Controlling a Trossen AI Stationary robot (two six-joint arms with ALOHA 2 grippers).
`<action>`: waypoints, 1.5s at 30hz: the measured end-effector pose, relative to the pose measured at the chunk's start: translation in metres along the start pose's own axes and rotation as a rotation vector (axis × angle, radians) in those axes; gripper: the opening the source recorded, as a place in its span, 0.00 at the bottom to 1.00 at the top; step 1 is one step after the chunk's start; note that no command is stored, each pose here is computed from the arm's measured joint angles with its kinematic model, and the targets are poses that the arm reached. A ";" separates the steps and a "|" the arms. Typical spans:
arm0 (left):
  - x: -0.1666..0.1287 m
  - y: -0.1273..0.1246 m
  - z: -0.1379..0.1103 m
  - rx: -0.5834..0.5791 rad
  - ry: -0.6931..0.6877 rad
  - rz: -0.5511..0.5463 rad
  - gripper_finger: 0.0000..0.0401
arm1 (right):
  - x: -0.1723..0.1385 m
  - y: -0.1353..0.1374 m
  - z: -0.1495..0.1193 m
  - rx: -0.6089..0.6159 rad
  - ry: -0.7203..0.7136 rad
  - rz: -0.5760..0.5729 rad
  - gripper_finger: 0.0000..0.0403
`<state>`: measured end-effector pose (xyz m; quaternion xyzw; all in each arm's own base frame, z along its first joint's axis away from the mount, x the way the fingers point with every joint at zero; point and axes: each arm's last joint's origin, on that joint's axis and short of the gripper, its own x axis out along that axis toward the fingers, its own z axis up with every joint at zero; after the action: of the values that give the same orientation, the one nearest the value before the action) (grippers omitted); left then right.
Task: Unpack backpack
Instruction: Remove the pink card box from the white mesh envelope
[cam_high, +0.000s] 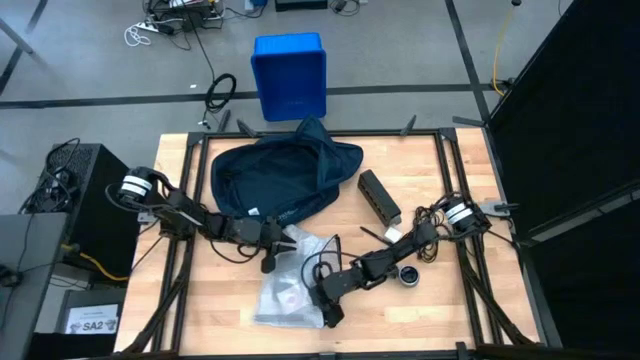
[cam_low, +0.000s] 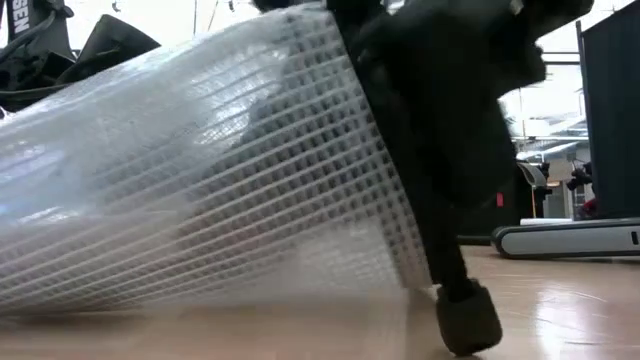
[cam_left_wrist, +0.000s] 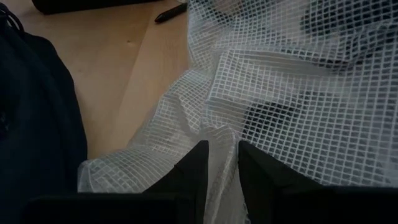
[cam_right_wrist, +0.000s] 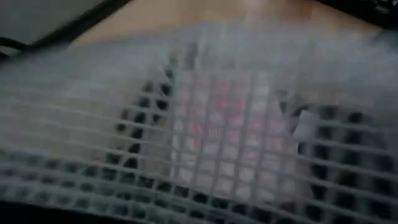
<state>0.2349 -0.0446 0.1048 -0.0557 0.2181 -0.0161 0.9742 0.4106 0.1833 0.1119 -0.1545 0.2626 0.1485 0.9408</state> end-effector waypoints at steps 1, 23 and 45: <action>0.000 0.000 0.000 0.000 0.001 0.000 0.16 | 0.004 -0.001 -0.003 0.006 0.011 -0.004 0.97; 0.000 0.000 0.000 0.000 0.001 -0.002 0.15 | 0.008 0.003 -0.001 0.023 -0.024 -0.025 0.69; 0.000 0.000 -0.001 -0.002 0.007 -0.001 0.16 | -0.093 0.010 0.017 0.126 0.498 -0.159 0.69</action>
<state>0.2346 -0.0446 0.1043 -0.0569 0.2214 -0.0167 0.9734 0.3388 0.1802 0.1741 -0.1473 0.4817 0.0148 0.8638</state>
